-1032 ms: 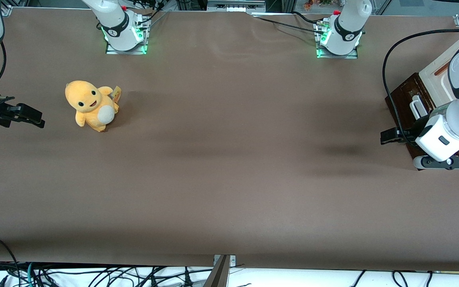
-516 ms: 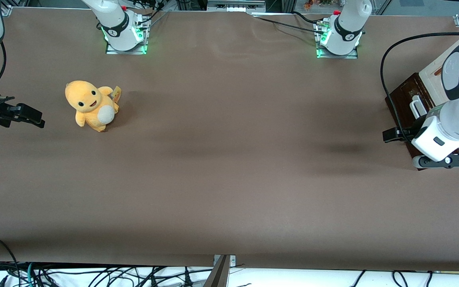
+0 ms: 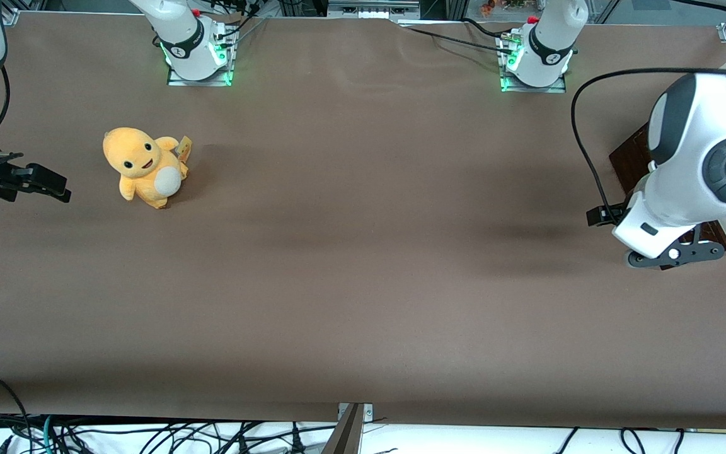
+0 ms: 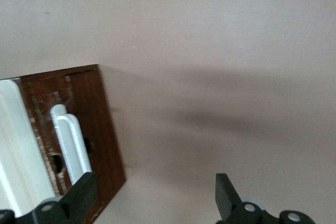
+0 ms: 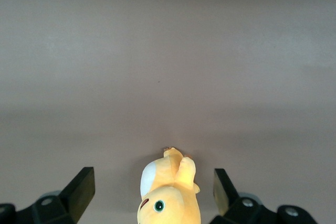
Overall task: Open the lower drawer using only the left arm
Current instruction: 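Raise the left gripper and swing it toward the lower drawer's white handle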
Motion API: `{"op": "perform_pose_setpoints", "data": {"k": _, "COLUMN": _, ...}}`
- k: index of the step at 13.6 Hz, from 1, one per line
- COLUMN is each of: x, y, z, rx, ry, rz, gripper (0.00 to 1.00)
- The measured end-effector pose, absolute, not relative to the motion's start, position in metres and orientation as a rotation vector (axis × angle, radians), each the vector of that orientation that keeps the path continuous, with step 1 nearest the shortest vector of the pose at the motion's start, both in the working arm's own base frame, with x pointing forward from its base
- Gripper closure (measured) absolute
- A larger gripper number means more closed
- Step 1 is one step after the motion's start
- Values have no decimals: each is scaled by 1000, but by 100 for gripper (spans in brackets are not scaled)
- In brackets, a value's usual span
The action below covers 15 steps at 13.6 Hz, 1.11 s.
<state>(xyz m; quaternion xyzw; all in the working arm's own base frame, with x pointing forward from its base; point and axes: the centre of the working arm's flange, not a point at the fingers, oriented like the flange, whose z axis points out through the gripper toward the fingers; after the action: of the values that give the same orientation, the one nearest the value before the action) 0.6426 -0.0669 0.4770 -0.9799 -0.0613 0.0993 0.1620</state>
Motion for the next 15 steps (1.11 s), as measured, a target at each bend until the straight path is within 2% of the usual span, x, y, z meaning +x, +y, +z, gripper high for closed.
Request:
{"op": "perform_pose_setpoints", "data": {"k": 5, "x": 632, "y": -92, "z": 430, "rx": -2609, "ry": -273, "rz": 288, "gripper": 0}}
{"op": "perform_pose_setpoints", "data": {"k": 10, "x": 625, "y": -120, "z": 350, "rx": -2414, "ry": -251, "rz": 304, "gripper": 0}}
{"op": "perform_pose_setpoints", "data": {"k": 15, "x": 614, "y": -96, "z": 318, "rx": -2274, "ry": -241, "rz": 308, "gripper": 0}}
